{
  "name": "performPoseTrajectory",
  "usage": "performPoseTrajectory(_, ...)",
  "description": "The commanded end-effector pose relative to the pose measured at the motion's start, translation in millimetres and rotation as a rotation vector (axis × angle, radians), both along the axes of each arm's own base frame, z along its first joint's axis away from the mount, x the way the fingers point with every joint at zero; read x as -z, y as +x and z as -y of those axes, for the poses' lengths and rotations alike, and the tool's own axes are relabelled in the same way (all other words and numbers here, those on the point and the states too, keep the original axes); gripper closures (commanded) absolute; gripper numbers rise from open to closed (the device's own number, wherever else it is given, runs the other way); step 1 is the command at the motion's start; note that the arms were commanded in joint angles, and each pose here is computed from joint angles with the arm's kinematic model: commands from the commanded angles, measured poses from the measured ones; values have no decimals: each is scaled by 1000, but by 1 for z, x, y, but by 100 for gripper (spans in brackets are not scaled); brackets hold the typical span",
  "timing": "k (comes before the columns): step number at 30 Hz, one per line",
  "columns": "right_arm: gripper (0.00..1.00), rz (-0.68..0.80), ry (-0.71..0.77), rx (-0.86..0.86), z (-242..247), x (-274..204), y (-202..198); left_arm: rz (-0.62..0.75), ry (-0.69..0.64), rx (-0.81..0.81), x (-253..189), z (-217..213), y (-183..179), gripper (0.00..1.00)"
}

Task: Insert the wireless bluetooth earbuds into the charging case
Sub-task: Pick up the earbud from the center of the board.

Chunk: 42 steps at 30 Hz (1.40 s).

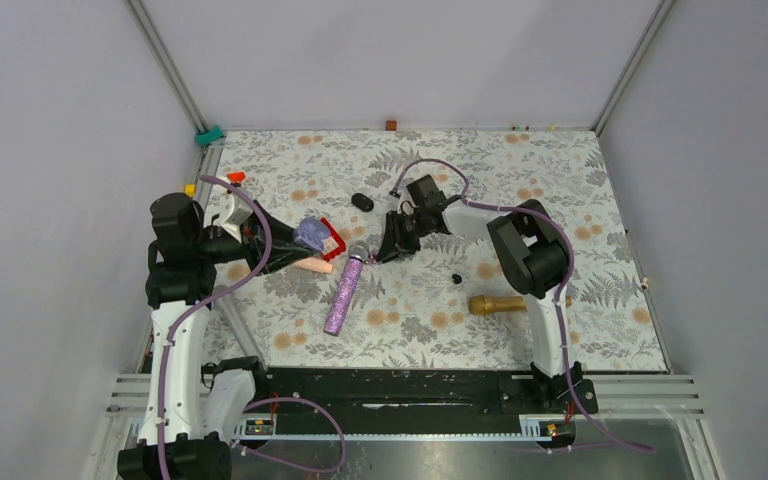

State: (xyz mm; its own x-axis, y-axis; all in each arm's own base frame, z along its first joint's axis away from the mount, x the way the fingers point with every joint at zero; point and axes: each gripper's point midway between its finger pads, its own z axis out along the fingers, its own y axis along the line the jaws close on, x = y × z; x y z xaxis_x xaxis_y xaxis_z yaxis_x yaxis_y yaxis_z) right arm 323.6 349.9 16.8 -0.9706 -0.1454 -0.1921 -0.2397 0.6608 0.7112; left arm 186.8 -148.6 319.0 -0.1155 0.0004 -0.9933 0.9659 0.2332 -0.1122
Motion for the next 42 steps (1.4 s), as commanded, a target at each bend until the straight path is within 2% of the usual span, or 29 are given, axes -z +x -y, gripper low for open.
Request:
performPoseTrajectory(1,71,58,90,13,-8,-36,9,55,-3,32,-8,0,-7,100)
performPoseTrajectory(12,74,37,96,35,-9,-29,10,52,-3,34,-8,0,-6,100)
performPoseTrajectory(20,90,70,72,27,-5,-32,12,51,-4,36,-8,0,-6,100)
performPoseTrajectory(24,91,115,71,0,-3,-44,14,49,-5,36,-8,0,-6,100)
performPoseTrajectory(28,90,183,97,-24,0,-74,17,45,-5,37,-7,0,-6,100)
performPoseTrajectory(34,90,370,120,-66,17,-141,19,50,-4,36,-7,0,-5,100)
performPoseTrajectory(42,90,650,174,-129,37,-235,-5,55,-3,35,-7,0,-7,100)
